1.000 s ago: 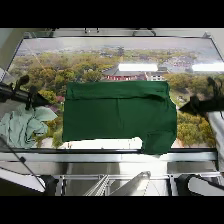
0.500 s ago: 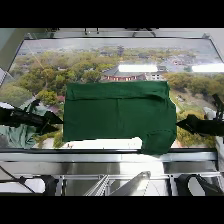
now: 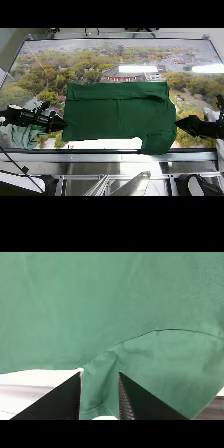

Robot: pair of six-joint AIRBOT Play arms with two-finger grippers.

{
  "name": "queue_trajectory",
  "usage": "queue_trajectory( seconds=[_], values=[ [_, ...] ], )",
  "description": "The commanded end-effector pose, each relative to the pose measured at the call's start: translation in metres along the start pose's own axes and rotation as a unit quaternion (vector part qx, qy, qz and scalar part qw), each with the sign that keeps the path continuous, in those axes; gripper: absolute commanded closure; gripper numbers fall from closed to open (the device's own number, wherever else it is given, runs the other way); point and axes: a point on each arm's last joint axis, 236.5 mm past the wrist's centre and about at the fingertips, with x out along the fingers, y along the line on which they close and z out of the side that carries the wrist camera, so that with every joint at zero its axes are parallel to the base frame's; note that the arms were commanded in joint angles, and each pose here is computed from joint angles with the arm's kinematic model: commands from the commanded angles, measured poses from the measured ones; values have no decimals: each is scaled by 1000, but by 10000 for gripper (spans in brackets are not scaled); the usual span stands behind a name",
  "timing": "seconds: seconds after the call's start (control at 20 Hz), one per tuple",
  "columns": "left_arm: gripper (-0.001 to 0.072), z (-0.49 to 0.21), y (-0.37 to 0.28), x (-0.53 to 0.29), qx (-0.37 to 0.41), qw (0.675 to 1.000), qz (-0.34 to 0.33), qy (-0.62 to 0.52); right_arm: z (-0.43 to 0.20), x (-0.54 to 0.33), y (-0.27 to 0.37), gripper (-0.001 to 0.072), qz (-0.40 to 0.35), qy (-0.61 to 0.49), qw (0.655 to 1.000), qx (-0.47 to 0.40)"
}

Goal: Fold the shirts.

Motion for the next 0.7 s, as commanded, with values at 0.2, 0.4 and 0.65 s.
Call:
queue_trajectory(
  seconds=[0.2,0.4,0.65],
  values=[
    [550,-13,-2,20,14,998,40,50,-18,8,-15,274,-17,24,996,82],
    [696,-8,15,16,17,993,113,33,-67,23,-47,274,-59,91,984,145],
    [689,-7,15,18,24,992,121,33,-100,33,-69,274,-87,125,970,191]
  ],
)
